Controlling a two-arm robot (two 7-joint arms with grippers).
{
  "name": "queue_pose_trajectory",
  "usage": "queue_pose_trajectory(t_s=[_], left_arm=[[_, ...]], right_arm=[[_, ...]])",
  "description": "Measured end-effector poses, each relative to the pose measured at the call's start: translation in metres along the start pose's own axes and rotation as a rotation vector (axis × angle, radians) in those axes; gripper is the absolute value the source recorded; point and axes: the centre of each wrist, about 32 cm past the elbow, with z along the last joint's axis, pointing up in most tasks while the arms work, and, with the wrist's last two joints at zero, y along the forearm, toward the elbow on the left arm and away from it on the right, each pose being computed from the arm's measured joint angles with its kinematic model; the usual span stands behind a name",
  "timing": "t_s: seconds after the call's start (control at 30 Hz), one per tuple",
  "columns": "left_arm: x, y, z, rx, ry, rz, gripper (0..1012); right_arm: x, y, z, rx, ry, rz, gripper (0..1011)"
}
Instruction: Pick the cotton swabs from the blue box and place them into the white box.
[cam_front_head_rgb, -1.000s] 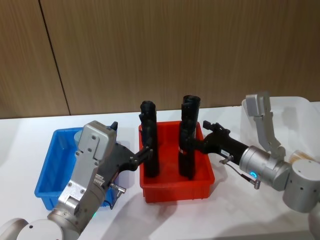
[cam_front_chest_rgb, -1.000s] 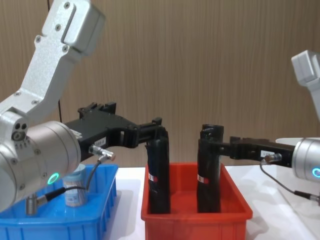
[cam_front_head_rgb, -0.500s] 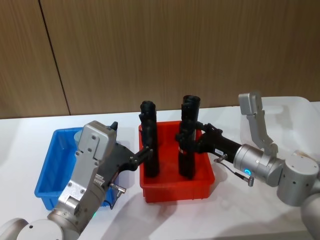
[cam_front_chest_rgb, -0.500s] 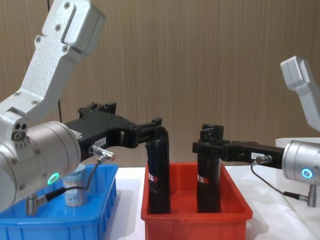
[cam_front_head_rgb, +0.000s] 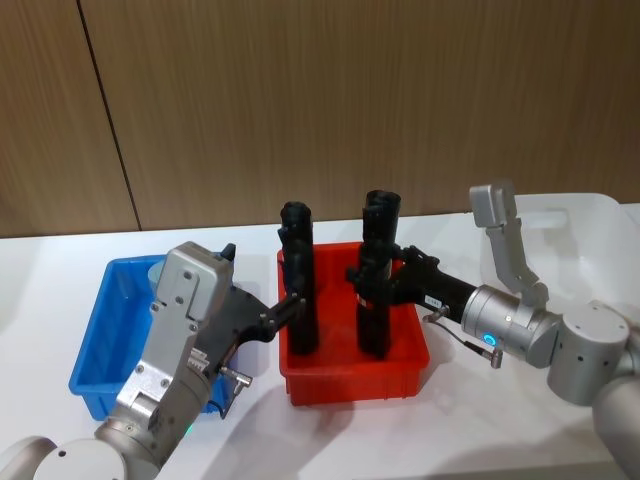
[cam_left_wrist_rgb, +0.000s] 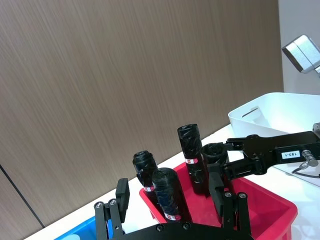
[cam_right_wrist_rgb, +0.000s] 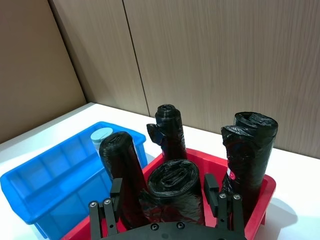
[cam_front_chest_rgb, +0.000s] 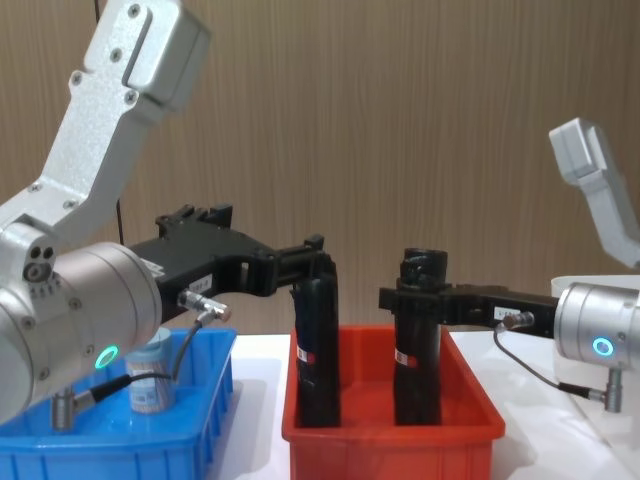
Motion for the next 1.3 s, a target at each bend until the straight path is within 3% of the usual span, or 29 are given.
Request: queue_pose_trajectory(t_s=[0.27,0.43,0.8,1.1,1.3], left_arm=[[0.0000,0.0000,0.0000,0.000,0.000,0.000,1003],[0.0000,0.0000,0.0000,0.000,0.000,0.000,1003],[0.0000,0.0000,0.0000,0.000,0.000,0.000,1003],[0.0000,0.0000,0.0000,0.000,0.000,0.000,1003],[0.0000,0.0000,0.0000,0.000,0.000,0.000,1003]], right_arm=[[0.003,0.005,-0.001,-0.008,-0.007,0.002,994],[0.005,0.008,-0.001,-0.010,-0.011,0.003,906],[0.006,0.012,-0.001,-0.010,-0.024,0.003,576],[0.005,0.014,0.004,0.007,-0.039,0.005,499],[0.001,0.011,0.015,0.032,-0.063,0.008,466]])
